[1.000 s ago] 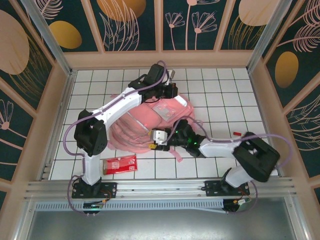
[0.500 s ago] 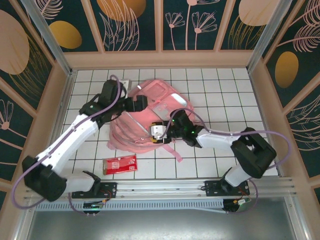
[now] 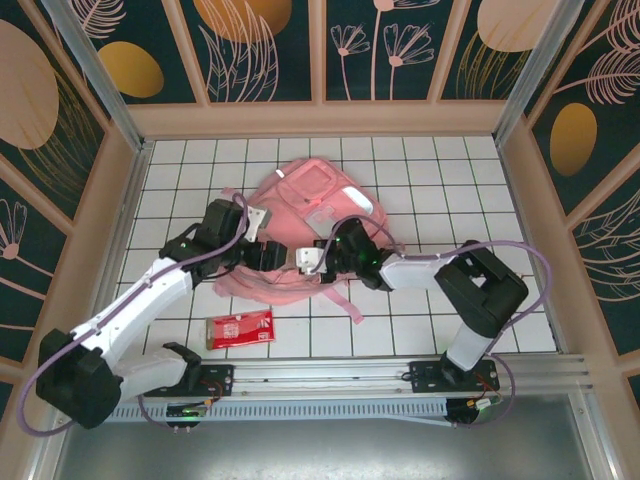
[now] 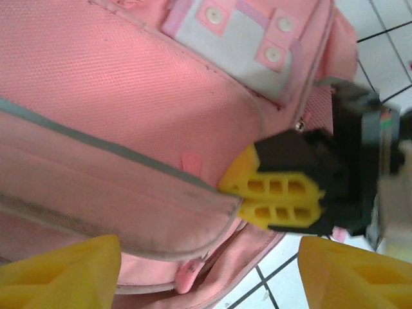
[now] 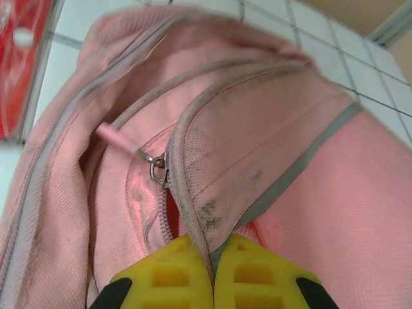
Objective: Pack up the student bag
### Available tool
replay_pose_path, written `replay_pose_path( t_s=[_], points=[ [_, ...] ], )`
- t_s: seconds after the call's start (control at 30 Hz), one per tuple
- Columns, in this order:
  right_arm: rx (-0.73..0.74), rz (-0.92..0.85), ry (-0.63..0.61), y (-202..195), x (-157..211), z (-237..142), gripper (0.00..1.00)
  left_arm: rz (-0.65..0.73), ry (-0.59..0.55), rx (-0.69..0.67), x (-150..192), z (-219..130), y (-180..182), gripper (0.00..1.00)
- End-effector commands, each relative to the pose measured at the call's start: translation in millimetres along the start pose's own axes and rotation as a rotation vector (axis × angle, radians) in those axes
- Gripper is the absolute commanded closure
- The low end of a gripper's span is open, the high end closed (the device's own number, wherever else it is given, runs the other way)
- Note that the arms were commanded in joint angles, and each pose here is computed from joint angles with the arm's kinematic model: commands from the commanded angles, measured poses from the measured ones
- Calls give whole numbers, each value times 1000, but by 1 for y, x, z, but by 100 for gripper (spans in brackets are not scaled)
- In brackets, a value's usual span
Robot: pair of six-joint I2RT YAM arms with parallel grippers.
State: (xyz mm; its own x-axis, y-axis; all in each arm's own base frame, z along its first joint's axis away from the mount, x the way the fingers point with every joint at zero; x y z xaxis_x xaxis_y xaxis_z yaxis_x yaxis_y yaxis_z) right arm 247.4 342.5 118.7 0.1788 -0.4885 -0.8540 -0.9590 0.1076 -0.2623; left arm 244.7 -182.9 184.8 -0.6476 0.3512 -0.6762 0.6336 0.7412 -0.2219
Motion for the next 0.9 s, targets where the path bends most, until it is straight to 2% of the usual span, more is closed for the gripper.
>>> replay_pose_path(
  t_s=[0.0, 0.1, 0.27, 0.37, 0.43, 0.53, 0.63, 0.7, 0.87],
  points=[
    [80, 71, -208, -37, -48, -36, 100, 215, -134, 6, -16, -1, -3, 36],
    [72, 85, -232, -41, -52, -44, 100, 279, -210, -36, -25, 3, 3, 38],
    [65, 131, -263, -45, -54, -46, 100, 270, -218, 39, -28, 20, -3, 36],
    [71, 167, -293, -50, -57, -46, 100, 259, -240, 137, -31, 24, -19, 32],
    [67, 193, -320, -52, -61, -48, 100, 242, -247, 151, -33, 27, -25, 32],
    [65, 221, -346, -54, -65, -49, 100, 174, -229, 171, -30, 36, -29, 36],
    [62, 248, -349, -57, -66, -47, 100, 36, -181, 98, -26, 46, -17, 42],
    [78, 266, -344, -59, -67, -44, 100, -19, -156, 135, -27, 51, -25, 46],
    [171, 293, -301, -71, -65, -34, 100, -114, -130, 155, -26, 45, -39, 44]
  ],
)
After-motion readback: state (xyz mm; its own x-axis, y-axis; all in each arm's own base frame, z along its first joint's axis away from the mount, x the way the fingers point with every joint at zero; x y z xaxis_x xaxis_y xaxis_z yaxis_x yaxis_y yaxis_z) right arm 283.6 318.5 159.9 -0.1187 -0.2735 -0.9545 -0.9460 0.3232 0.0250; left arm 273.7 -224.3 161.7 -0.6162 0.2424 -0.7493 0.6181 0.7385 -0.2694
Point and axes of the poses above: each hand's point on the last joint's axis, 136 mm out from that joint toward the fingers, its own z axis out along the fingers, its own y axis along the line the jaws close on, x = y × z, the point moved 3 cm from there along -z, back along the fingers, and after that the axes turned 14 degrees about z, right-handed, at the moved point
